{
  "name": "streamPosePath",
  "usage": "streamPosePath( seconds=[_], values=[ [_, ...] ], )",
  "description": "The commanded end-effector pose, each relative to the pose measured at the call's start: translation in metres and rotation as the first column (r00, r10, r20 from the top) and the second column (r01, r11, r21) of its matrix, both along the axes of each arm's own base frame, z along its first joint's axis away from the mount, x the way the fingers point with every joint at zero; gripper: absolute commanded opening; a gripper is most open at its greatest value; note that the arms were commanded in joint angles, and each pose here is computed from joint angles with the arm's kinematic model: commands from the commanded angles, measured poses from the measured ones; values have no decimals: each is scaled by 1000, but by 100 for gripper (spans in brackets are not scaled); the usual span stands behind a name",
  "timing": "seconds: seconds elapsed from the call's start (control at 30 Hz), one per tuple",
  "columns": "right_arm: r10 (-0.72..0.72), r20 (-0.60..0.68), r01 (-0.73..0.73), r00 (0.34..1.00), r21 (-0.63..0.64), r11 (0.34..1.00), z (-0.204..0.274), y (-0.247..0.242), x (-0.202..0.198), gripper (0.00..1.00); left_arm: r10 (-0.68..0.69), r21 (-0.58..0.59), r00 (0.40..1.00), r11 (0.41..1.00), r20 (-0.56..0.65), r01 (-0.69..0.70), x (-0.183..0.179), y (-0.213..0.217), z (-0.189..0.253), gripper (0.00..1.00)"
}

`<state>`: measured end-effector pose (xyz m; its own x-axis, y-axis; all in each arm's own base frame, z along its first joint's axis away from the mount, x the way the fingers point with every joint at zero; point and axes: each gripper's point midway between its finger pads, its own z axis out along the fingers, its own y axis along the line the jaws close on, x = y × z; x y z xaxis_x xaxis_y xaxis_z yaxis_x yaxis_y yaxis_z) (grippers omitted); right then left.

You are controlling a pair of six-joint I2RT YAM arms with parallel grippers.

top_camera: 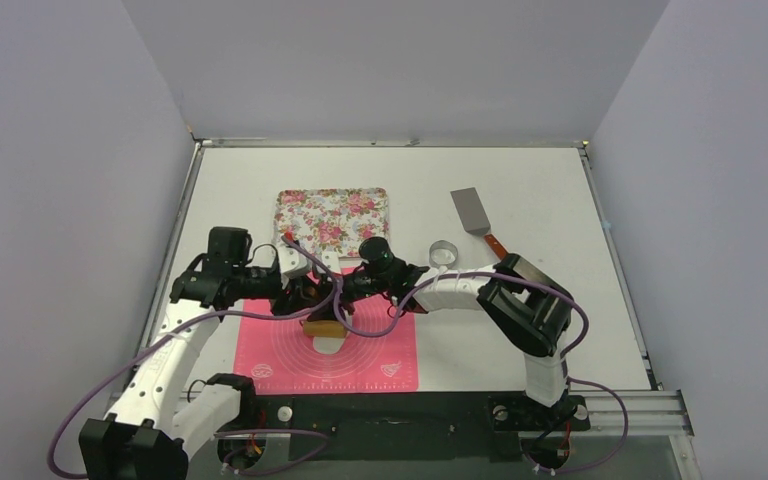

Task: Roll out the dumpling wrappers from the dough
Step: Flatten out the dough on the work surface.

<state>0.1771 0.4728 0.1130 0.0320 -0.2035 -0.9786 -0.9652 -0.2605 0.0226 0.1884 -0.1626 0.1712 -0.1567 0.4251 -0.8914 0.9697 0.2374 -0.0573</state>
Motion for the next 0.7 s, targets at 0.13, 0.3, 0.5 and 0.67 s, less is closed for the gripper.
streamPosePath(
  seconds=[0.13,0.3,0.5,0.67],
  values=[
    [-177,31,178,984,-54,983,-12,3,12,48,102,36,990,994,-99,-99,-1,2,-5,0],
    [-249,17,249,968,-25,968,-1,6,22,68,106,38,990,994,-92,-103,-1,2,-3,0],
    [-341,37,341,939,15,940,13,0,28,79,150,47,985,988,-83,-147,4,5,-1,0],
    [-459,67,455,886,69,888,31,-8,34,80,186,61,981,981,-61,-183,9,8,2,0]
  ],
)
